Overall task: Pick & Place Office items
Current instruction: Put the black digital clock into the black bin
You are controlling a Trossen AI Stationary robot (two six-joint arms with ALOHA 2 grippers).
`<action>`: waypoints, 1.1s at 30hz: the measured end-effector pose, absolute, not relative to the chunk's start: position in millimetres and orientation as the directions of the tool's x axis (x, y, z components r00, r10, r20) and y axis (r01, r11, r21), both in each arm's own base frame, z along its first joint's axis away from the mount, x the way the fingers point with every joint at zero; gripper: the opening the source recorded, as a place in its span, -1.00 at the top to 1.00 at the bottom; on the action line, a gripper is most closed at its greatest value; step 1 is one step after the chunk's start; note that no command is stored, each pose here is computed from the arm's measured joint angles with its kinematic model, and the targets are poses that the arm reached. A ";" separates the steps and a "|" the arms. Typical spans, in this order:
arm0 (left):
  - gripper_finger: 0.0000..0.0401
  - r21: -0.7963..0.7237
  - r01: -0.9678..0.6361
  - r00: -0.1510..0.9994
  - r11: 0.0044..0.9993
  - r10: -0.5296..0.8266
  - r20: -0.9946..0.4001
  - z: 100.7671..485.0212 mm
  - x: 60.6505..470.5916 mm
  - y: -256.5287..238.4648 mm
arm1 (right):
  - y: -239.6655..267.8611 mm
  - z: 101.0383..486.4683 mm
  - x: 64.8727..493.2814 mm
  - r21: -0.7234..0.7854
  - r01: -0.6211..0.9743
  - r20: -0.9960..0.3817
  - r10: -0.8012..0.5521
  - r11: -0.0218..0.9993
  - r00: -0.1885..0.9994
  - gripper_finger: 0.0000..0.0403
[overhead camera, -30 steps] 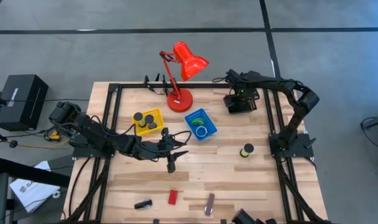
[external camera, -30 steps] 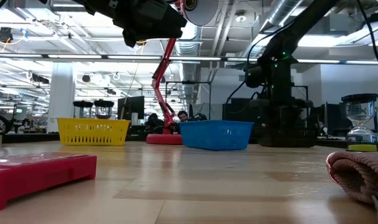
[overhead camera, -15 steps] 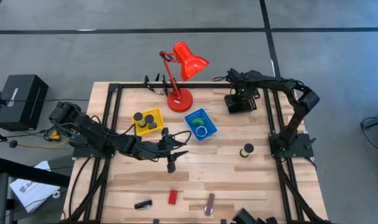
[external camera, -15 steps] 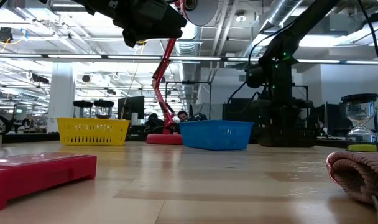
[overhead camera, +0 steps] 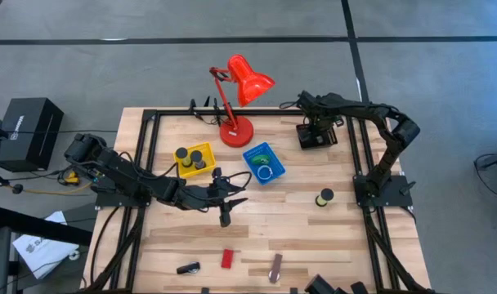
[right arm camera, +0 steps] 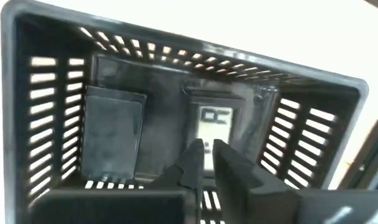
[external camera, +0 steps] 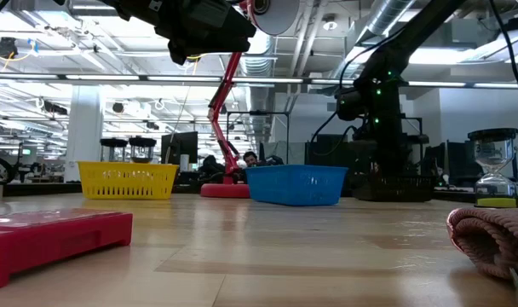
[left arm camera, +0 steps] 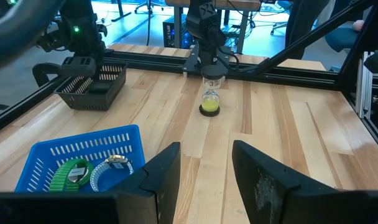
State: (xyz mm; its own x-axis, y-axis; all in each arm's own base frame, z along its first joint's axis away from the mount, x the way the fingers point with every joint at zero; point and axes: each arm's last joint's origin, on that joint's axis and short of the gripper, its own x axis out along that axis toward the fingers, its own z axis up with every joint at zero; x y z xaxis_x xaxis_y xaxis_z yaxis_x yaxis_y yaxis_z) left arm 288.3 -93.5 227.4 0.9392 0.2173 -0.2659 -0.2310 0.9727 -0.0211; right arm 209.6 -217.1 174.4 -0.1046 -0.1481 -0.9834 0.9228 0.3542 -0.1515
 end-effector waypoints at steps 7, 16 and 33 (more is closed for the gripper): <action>0.30 -0.021 -0.231 0.939 0.973 0.217 -0.266 227.4 288.3 -93.5 | -217.1 174.7 207.9 -0.187 0.912 -0.977 -0.163 0.364 -0.135 0.96; 0.30 -0.021 -0.231 0.939 0.973 0.217 -0.266 227.4 288.3 -93.5 | -218.4 174.7 206.3 -0.185 0.915 -0.978 -0.158 0.359 -0.135 0.99; 0.30 -0.021 -0.231 0.939 0.973 0.217 -0.266 227.3 288.3 -93.5 | -220.2 142.6 186.7 -0.190 0.925 -0.978 -0.141 0.329 -0.151 1.00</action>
State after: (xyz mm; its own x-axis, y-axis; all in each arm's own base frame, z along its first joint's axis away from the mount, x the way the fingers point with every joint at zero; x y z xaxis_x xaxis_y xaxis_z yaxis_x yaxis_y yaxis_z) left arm 288.3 -93.5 227.3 0.9392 0.2169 -0.2663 -0.2306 0.9728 -0.0210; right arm 186.7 -220.2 142.6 -0.1512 -0.1409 -0.9784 0.9250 0.3288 -0.1903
